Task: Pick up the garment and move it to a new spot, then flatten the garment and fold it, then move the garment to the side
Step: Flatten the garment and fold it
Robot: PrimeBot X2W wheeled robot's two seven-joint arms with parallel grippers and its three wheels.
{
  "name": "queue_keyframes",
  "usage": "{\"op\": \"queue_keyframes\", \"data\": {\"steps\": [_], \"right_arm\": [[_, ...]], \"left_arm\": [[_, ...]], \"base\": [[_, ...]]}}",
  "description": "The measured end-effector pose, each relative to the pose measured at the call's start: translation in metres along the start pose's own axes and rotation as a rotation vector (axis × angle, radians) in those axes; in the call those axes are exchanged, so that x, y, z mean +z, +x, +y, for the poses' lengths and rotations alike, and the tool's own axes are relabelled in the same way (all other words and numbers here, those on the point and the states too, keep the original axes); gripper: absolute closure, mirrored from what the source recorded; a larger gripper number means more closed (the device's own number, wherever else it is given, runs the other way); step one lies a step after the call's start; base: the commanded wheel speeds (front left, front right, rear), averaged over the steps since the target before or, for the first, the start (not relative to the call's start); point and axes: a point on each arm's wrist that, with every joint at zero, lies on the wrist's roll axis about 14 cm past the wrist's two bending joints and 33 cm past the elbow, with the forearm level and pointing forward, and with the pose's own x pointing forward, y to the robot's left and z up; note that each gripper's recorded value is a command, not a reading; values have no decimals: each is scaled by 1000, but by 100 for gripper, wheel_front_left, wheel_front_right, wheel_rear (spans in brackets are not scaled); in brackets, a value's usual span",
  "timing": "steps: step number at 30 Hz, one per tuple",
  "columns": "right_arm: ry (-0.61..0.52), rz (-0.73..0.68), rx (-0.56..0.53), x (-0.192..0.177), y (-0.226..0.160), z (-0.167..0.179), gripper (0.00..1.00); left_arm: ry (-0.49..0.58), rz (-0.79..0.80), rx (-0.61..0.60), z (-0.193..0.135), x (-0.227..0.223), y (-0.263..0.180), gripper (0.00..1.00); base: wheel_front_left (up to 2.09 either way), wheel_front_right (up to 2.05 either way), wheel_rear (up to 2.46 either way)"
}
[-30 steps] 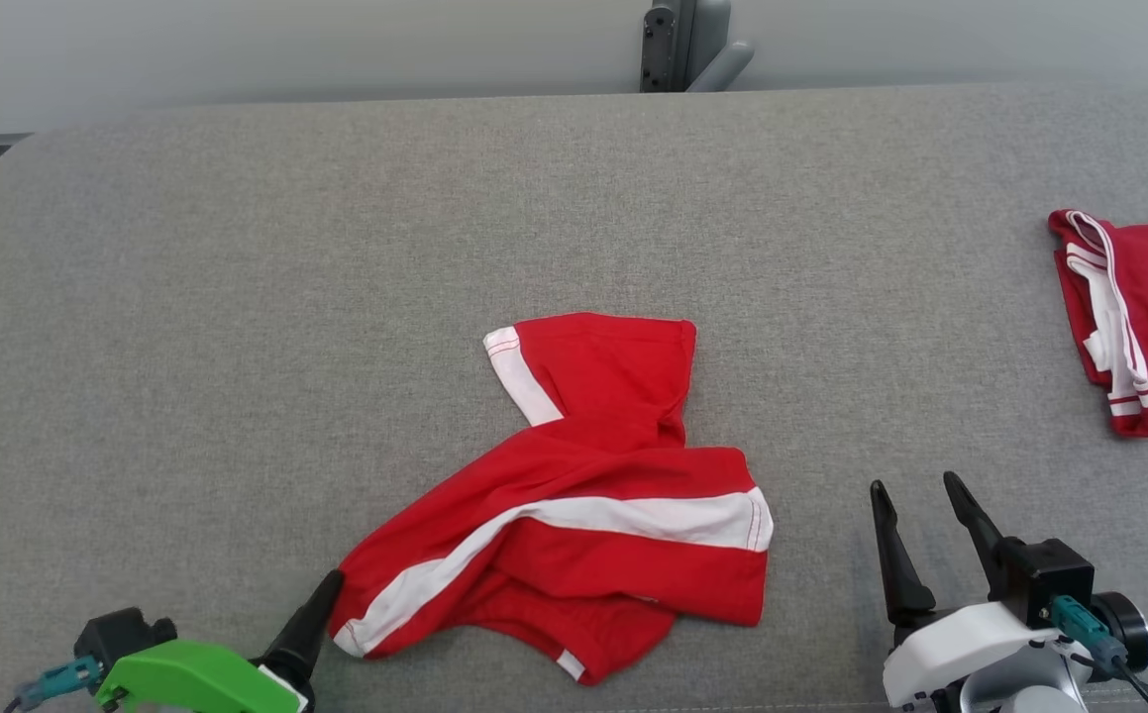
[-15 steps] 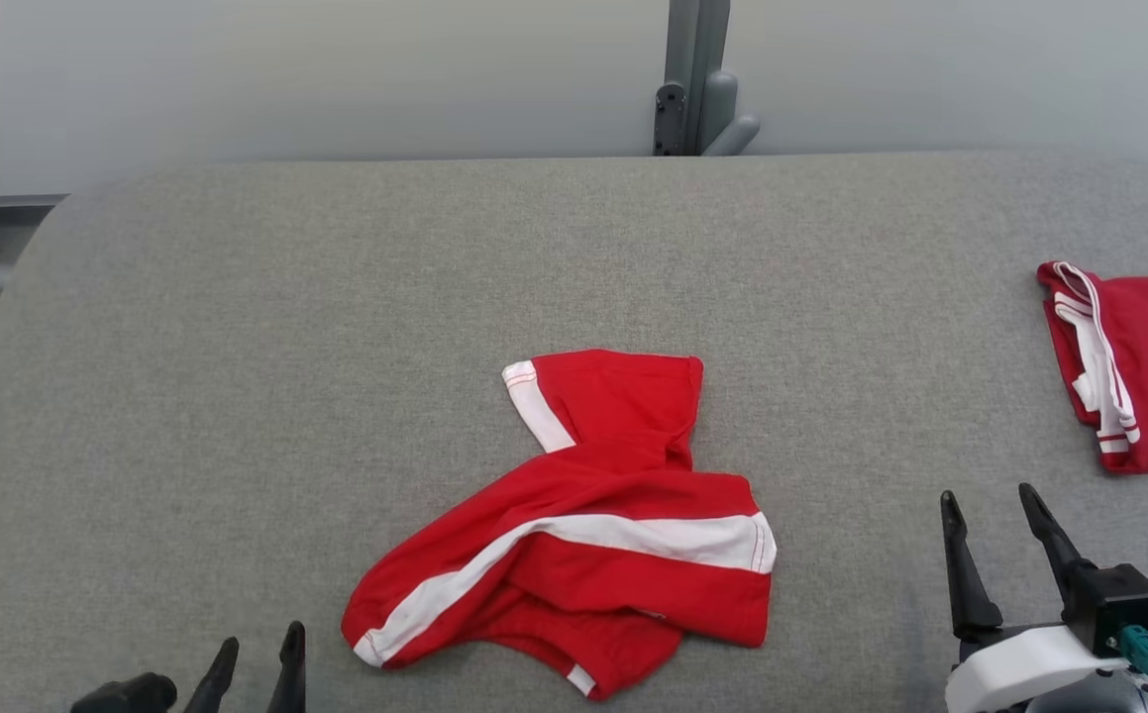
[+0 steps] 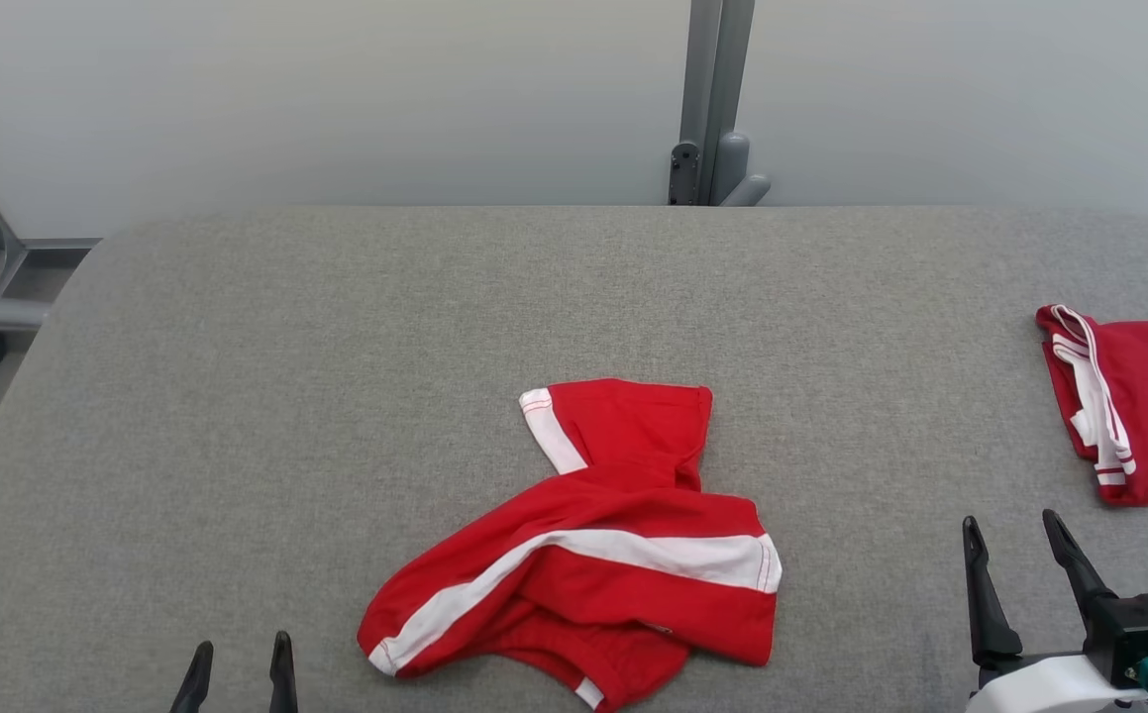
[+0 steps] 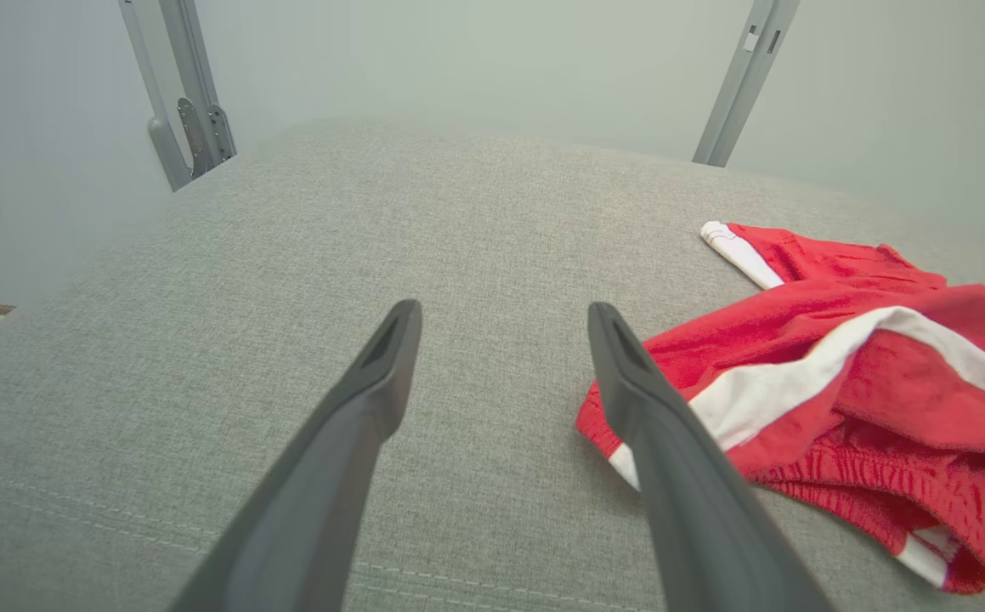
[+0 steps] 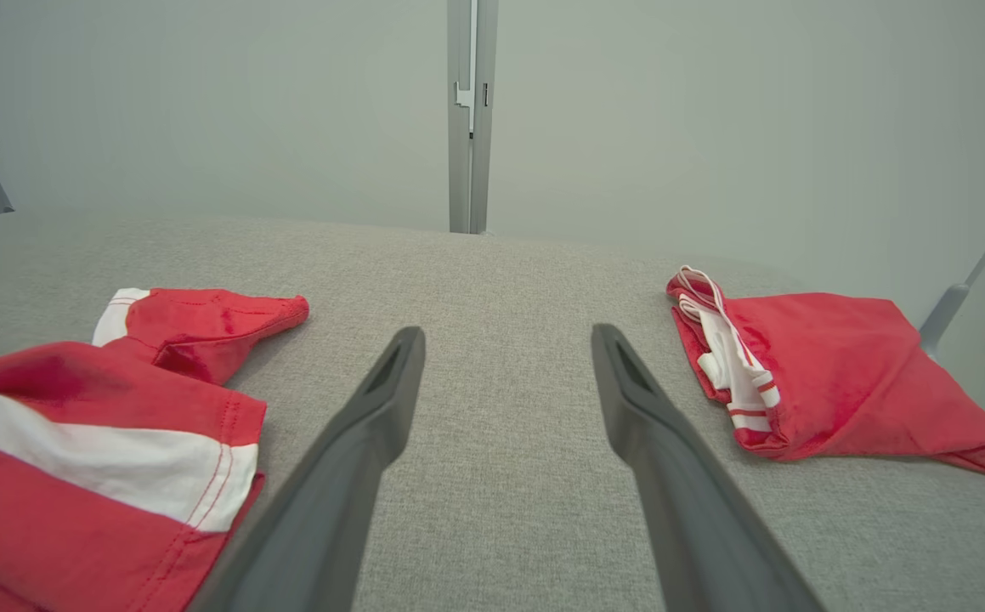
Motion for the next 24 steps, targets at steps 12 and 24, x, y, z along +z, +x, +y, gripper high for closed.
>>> {"op": "queue_keyframes", "data": {"steps": [12, 24], "right_arm": [[-8, 11, -23, -3, -8, -6, 0], [138, 145, 208, -40, 9, 76, 0]], "left_arm": [[49, 1, -38, -3, -6, -4, 0], [-109, 167, -61, -25, -59, 4, 0]], "base": [[0, 0, 0], [0, 0, 0]]}}
